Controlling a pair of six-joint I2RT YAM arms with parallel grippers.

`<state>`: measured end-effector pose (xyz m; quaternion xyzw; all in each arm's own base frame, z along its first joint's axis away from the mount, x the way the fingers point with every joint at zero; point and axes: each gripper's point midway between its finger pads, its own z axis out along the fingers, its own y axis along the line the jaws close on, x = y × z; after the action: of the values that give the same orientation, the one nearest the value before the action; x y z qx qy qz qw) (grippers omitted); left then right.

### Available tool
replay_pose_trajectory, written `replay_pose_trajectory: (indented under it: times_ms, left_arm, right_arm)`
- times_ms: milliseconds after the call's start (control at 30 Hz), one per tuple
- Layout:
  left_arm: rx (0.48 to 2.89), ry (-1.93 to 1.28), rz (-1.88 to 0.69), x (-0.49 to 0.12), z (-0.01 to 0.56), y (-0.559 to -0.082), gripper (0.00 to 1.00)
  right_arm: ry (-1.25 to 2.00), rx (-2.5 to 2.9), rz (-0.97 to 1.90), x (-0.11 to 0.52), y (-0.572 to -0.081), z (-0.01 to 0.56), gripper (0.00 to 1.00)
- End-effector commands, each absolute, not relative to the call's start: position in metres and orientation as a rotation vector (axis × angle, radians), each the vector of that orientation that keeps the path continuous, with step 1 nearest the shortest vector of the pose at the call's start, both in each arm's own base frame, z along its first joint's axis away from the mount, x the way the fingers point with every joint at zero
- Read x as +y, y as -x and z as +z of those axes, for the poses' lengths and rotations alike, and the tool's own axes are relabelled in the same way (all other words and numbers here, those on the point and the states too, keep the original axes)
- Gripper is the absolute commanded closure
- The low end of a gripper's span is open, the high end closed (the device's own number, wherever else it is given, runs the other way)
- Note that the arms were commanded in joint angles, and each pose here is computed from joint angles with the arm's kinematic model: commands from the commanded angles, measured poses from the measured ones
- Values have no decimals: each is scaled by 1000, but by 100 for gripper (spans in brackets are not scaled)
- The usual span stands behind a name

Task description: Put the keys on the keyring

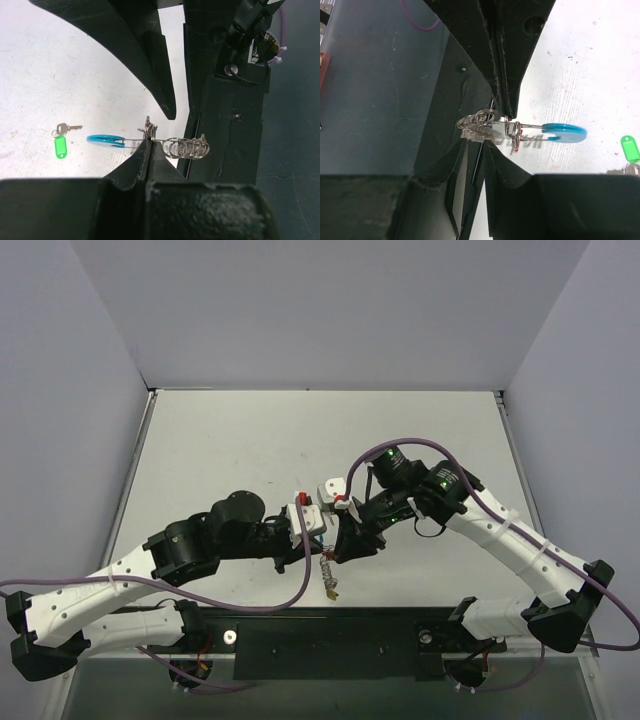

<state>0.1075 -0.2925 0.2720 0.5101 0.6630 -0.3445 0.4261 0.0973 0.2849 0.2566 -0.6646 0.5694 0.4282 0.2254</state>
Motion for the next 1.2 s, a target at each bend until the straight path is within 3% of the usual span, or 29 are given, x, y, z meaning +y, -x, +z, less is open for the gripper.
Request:
replay_pose_trajectory:
  times_ms: [0,567,967,1167]
  left_arm:
    - [1553,-1191,-903,-298,305,-110,100]
    - [1541,-1178,-919,-297,307,-108,100]
    - [1544,-1185,-936,-300,306,-105,100]
    - [1551,-1169,-941,-299,302,-105,100]
  right_arm:
    - [1862,1521,1240,281,-82,261,84]
    - [1841,1600,1142,291,-104,251,73]
    - [1843,1584,1183,300,-106,257,47]
    - [1858,1514,1222,289,-95,268,42]
